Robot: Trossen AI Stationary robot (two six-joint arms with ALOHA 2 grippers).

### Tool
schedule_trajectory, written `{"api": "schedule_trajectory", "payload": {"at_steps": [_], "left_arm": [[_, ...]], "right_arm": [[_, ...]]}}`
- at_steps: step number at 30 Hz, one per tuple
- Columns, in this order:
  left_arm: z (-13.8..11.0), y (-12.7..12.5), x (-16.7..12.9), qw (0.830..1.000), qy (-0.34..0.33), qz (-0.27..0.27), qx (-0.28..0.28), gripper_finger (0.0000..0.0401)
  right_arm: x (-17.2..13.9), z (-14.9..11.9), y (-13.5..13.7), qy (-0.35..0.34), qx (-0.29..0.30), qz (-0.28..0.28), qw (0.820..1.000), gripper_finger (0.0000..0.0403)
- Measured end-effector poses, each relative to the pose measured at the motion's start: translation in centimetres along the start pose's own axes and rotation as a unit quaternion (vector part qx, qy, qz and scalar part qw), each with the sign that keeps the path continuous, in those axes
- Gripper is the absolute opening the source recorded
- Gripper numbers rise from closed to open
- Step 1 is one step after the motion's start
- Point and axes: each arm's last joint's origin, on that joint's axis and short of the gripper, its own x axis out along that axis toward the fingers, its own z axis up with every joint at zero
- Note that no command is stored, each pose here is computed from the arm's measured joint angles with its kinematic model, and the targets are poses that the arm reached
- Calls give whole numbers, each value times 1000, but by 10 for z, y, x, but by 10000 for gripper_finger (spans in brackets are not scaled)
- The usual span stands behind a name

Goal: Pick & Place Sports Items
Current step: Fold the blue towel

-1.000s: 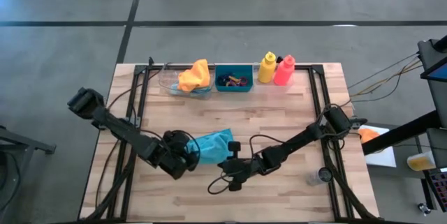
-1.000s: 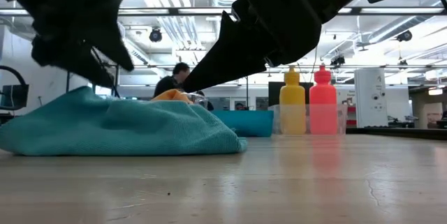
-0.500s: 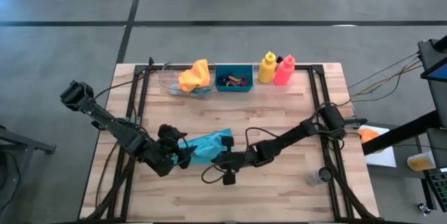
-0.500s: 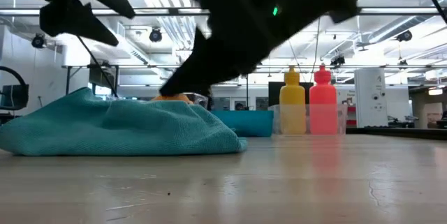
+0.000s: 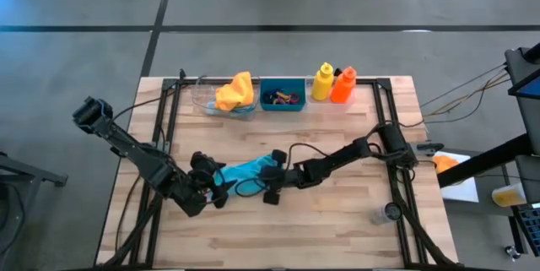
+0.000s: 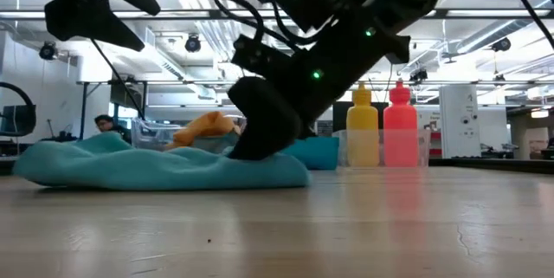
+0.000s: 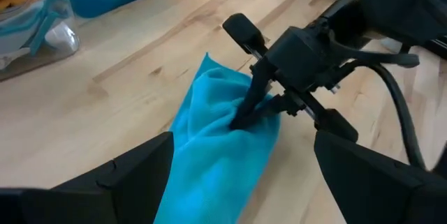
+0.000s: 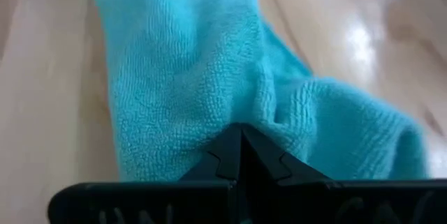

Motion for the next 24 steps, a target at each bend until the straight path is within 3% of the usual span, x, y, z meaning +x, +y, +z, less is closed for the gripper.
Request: {"api": "schedule_trajectory", "payload": {"at_steps": [7, 14, 17, 20, 24], "left_arm": [[-2, -1, -2, 1000, 3, -4, 3, 351], [-5, -2, -5, 1000, 9, -11, 15, 351], [-10, -2, -9, 999, 15, -17, 42, 351], [-16, -4, -17, 997, 22, -31, 68, 351], [-19, -4, -34, 993, 16, -63, 103, 352]], "right_arm": [[-7, 1, 3, 5, -6, -5, 1000, 8], [-39, 20, -3, -23, -38, -122, 992, 8], [-55, 27, -4, -32, -50, -144, 988, 8], [-68, 32, 5, -45, -82, -125, 988, 8], [-77, 35, 28, -72, -102, -26, 992, 8]]}}
